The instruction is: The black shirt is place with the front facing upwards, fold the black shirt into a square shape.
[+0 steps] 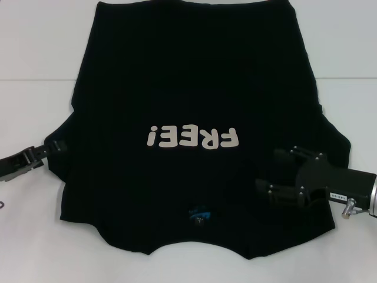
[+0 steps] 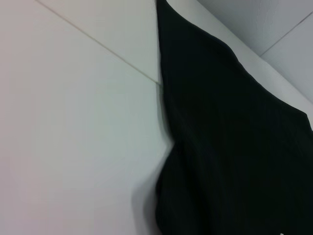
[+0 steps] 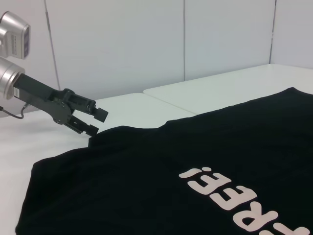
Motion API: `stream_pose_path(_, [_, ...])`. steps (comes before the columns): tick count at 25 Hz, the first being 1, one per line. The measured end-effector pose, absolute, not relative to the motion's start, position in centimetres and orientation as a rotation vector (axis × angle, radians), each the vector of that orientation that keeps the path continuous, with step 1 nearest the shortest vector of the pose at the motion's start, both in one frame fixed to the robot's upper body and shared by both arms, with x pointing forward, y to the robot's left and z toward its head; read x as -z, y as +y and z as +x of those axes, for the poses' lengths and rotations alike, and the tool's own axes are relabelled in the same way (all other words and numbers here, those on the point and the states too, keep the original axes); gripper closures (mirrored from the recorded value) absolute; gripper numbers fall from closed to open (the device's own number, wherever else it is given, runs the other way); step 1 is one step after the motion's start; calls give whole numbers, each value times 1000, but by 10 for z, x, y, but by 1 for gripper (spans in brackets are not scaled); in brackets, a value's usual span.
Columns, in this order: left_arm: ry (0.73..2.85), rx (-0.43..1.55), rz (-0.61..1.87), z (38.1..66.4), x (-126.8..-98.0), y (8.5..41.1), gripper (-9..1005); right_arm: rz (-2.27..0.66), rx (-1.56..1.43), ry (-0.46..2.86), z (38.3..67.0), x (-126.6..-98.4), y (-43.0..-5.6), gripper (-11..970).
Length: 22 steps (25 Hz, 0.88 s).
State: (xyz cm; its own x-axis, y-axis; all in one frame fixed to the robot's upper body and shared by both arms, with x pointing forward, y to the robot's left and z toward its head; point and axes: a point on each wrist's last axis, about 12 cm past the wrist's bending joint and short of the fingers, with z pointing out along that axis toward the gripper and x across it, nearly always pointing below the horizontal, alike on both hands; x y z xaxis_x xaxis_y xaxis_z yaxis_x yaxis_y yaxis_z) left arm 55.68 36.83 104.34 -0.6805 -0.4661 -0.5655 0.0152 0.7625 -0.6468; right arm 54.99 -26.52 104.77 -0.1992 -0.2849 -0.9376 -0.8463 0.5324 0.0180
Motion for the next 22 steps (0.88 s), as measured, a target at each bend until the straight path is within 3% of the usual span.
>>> stream_pose_path(20, [2234,806,-366,565,-1038,357,75,-945,-692,1748,547,-1046,-267,60])
stream_pose_path(22, [2257,771,-382,568,-1038,358,153,-944,-692,1747,547,-1047,-267,60])
